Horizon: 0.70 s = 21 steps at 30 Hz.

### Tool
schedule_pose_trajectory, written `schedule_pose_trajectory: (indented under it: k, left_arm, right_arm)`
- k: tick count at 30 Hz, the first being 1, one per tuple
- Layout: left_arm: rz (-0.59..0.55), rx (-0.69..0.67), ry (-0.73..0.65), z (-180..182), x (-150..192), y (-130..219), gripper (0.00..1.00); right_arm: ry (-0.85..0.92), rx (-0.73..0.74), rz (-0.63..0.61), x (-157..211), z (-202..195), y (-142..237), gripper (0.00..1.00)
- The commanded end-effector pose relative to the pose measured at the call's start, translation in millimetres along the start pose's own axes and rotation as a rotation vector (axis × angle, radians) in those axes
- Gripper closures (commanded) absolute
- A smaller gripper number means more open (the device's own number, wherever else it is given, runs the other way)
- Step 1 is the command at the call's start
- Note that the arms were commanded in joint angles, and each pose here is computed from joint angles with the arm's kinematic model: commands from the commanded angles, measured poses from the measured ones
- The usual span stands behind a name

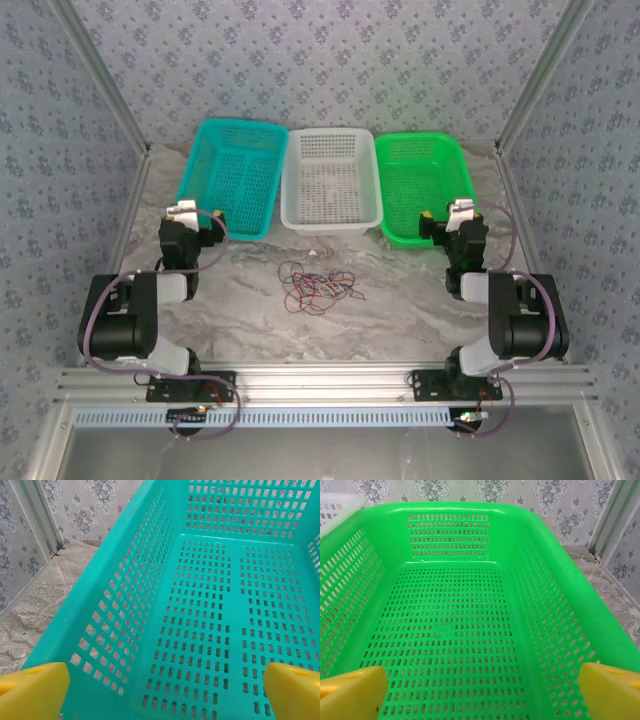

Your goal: Untangle the cables

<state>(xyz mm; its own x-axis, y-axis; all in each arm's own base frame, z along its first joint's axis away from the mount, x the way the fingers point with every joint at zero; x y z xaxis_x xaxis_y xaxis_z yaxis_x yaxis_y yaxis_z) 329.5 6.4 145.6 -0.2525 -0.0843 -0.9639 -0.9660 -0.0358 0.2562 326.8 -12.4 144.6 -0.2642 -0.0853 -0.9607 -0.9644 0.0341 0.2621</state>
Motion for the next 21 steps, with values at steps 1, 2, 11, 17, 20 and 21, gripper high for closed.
schedule_pose_trajectory:
  k: [1, 2, 11, 17, 20, 21]
  left_arm:
    - [0.13, -0.033, -0.013, 4.0, 26.3, -1.4, 0.01]
    - [0.129, -0.033, -0.014, 4.0, 26.1, -1.3, 0.01]
    - [0.13, -0.033, -0.013, 3.8, 26.4, -1.4, 0.01]
    - [0.131, -0.033, -0.014, 3.9, 26.6, -1.2, 0.01]
    - [0.131, -0.035, -0.013, 4.3, 26.9, -1.3, 0.01]
    - [0.13, -0.034, -0.012, 4.2, 26.5, -1.4, 0.01]
  right_arm:
    - [-0.016, -0.017, 0.154, 30.8, 4.0, 0.6, 0.0]
    - [-0.015, -0.017, 0.154, 30.8, 3.9, 0.6, 0.0]
    - [-0.027, -0.024, 0.154, 31.2, 2.0, 0.7, 0.0]
    - [-0.029, -0.027, 0.154, 31.2, 1.8, 0.7, 0.0]
    - [-0.029, -0.027, 0.154, 31.2, 1.8, 0.7, 0.0]
    - [-0.03, -0.025, 0.155, 31.2, 1.4, 0.6, 0.0]
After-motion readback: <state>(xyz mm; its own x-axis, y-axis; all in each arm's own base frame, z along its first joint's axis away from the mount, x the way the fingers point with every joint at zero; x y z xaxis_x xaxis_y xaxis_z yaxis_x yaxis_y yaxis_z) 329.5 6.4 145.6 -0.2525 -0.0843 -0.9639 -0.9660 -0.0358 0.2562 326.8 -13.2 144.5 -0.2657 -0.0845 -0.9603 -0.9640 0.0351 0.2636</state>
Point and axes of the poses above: each hand's point on the last joint's axis, 136 mm out from that joint toward the fingers, its own y axis back along the fingers, its own z axis along the line the jaws close on, x = y × z, the point moved 8 cm from there along y, back along the fingers, and after that the axes turned 3 degrees about y, right-handed, at the moved point
